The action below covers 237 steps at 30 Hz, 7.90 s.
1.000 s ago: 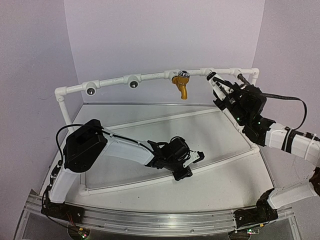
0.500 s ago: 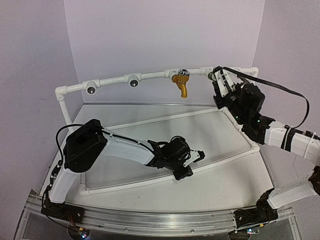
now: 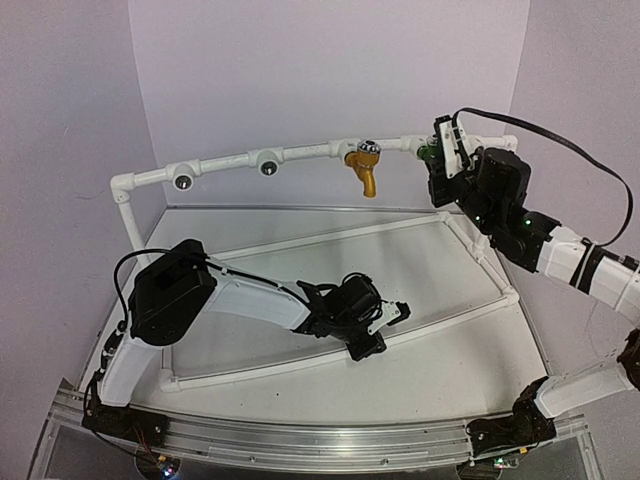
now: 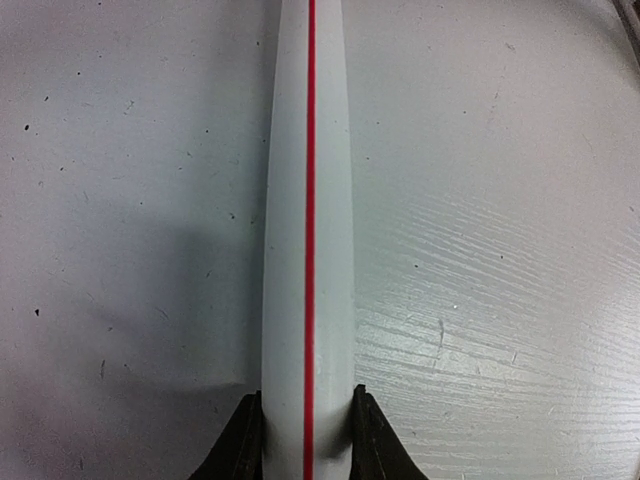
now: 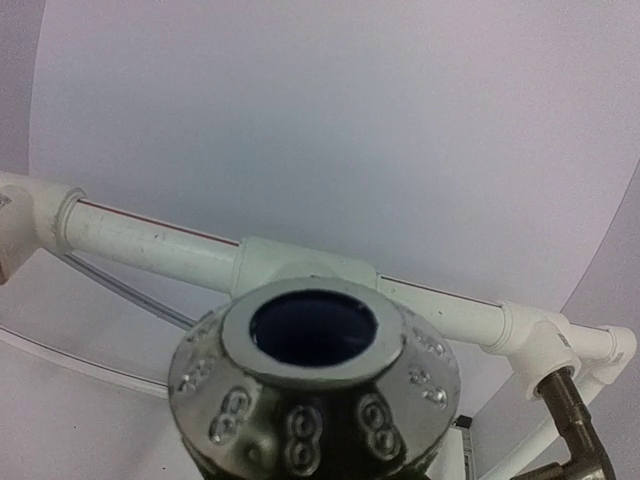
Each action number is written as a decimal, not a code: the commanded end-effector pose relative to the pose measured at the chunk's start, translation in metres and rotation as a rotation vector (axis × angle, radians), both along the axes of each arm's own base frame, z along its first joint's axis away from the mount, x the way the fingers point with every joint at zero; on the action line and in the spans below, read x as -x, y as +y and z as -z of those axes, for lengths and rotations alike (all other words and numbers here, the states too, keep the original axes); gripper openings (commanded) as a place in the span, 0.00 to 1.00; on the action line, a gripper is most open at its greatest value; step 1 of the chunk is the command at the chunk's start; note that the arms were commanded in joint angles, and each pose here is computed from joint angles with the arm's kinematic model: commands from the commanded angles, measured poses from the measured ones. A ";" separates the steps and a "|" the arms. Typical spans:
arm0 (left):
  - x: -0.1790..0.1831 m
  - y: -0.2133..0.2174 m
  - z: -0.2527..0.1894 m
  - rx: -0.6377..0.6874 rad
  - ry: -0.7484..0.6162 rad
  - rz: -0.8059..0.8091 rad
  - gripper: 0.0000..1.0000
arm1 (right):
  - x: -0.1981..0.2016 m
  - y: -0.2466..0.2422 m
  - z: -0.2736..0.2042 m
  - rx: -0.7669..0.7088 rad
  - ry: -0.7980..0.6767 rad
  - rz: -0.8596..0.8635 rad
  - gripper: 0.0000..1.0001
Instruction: Install the water faucets
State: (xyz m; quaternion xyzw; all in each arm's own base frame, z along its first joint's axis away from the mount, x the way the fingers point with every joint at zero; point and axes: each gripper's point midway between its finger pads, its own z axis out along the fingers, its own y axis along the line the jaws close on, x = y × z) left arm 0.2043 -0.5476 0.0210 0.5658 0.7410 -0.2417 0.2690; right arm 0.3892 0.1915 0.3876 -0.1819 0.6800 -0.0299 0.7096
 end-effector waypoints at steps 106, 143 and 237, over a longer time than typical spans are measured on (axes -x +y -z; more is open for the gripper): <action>0.096 -0.001 0.048 -0.166 0.174 0.191 0.00 | 0.013 0.005 -0.010 -1.792 0.179 0.017 0.46; 0.065 0.011 0.046 -0.181 0.159 0.102 0.03 | 0.069 0.043 0.001 -0.808 0.411 -0.167 0.98; 0.017 0.116 -0.210 0.570 0.819 -0.449 0.75 | 0.232 0.189 0.178 0.401 0.440 -1.160 0.00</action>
